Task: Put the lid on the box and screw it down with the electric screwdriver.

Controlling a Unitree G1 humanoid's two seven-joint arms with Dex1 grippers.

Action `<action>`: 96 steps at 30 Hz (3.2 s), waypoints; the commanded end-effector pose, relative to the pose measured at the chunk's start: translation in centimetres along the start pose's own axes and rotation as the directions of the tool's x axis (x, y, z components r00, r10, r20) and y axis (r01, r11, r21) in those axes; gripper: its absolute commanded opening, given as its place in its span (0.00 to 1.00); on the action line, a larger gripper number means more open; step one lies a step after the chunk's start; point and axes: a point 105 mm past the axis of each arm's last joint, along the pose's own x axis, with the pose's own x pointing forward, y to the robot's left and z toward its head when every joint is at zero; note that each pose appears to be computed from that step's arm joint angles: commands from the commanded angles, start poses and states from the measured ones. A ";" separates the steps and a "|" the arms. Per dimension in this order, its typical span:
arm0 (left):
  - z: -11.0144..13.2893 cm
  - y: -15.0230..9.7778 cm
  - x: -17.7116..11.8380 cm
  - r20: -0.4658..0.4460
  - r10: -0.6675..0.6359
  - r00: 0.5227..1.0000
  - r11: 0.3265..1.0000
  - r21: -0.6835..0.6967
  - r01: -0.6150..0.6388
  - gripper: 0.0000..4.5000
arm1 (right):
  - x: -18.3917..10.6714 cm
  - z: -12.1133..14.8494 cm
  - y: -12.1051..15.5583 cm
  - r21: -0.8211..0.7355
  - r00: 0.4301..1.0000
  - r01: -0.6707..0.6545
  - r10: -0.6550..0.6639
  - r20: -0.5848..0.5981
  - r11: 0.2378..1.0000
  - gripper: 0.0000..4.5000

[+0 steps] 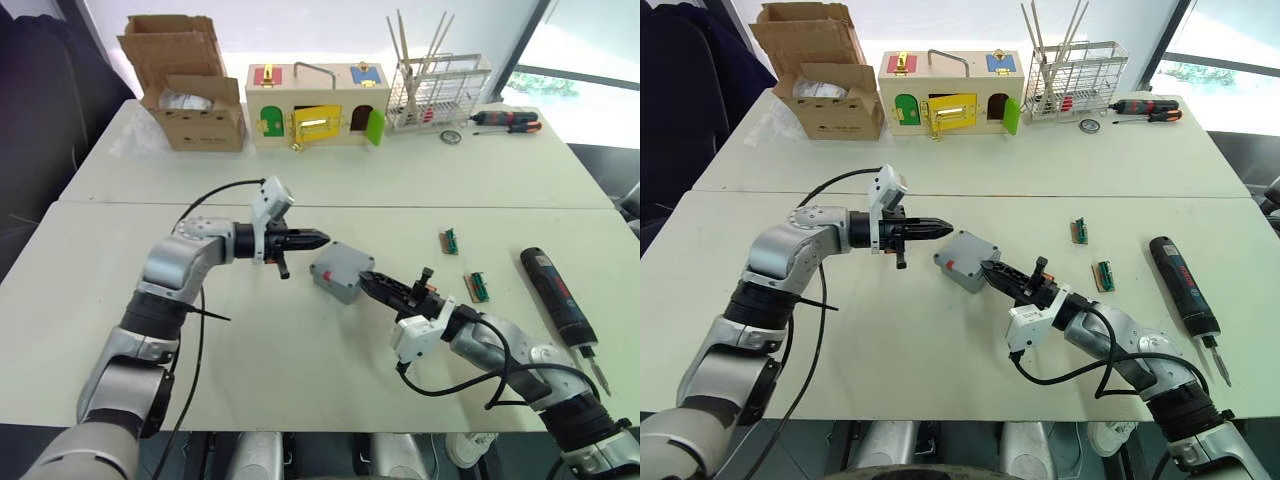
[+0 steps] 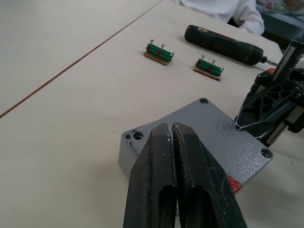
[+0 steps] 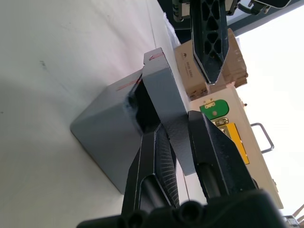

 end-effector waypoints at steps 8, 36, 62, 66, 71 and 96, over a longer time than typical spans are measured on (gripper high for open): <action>1.7 0.2 -0.4 0.058 0.020 0.998 0.999 0.031 -0.022 0.02 | 0.3 -0.6 -1.5 -0.034 0.996 0.079 -0.080 -0.038 0.996 0.02; -2.8 -0.3 0.6 -0.160 0.008 0.987 0.989 0.149 0.016 0.02 | 0.3 0.4 1.6 0.003 0.998 -0.036 0.036 -0.048 0.999 0.02; -6.3 0.9 1.1 -0.307 0.086 0.948 0.977 0.213 -0.020 0.00 | -1.4 0.7 1.3 -0.022 0.998 -0.021 0.019 -0.061 1.000 0.99; -6.4 0.9 1.2 -0.307 0.086 0.948 0.977 0.215 -0.019 0.00 | -1.8 0.5 1.2 -0.022 0.997 -0.014 0.013 -0.077 1.000 0.99; -2.8 0.5 1.2 -0.105 0.053 0.993 0.982 0.186 -0.032 0.00 | -2.9 -0.9 -0.2 0.084 0.978 0.117 -0.100 -0.182 0.990 0.99; -5.3 2.9 2.1 -0.052 0.173 0.983 0.982 0.086 -0.169 0.00 | -2.5 -0.9 1.5 0.932 0.938 0.288 0.131 -0.321 0.221 0.01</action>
